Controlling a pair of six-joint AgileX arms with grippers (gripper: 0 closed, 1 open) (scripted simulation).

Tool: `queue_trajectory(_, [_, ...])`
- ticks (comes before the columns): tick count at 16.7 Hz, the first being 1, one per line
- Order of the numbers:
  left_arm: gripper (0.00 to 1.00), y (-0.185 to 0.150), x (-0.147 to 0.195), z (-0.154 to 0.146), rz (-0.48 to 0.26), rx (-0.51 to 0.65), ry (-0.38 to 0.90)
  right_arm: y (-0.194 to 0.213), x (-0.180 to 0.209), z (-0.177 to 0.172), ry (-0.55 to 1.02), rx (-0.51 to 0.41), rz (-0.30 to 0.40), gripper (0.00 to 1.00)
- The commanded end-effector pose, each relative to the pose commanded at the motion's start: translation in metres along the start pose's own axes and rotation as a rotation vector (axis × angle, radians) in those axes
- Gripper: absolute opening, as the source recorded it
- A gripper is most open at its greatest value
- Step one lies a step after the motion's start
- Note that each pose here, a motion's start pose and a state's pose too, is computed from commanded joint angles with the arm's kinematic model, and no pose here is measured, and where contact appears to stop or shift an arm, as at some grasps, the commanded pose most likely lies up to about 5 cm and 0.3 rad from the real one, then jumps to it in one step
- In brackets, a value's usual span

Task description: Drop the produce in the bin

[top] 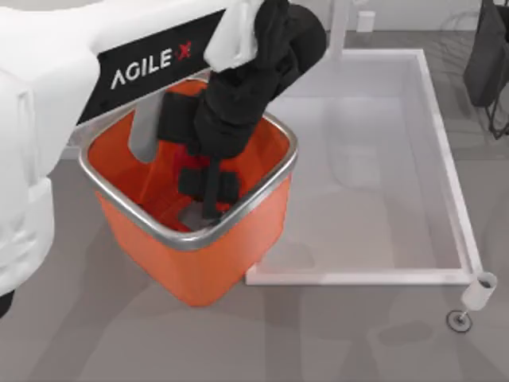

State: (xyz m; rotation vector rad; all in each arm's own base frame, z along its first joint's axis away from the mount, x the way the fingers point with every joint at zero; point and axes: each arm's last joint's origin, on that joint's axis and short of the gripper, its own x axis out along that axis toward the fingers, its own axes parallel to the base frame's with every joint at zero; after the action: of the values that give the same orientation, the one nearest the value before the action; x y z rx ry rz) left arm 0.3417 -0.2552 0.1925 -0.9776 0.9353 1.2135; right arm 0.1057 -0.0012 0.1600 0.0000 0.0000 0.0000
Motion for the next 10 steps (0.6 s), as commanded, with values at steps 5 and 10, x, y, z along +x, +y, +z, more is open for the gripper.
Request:
queue_trajectory(5, [0.9, 0.0, 0.0, 0.0, 0.0, 0.0, 0.0, 0.0, 0.0, 0.0, 0.0, 0.0, 0.0, 1.0])
queue_trajectory(10, [1.0, 0.0, 0.0, 0.0, 0.0, 0.0, 0.0, 0.0, 0.0, 0.0, 0.0, 0.0, 0.0, 1.0])
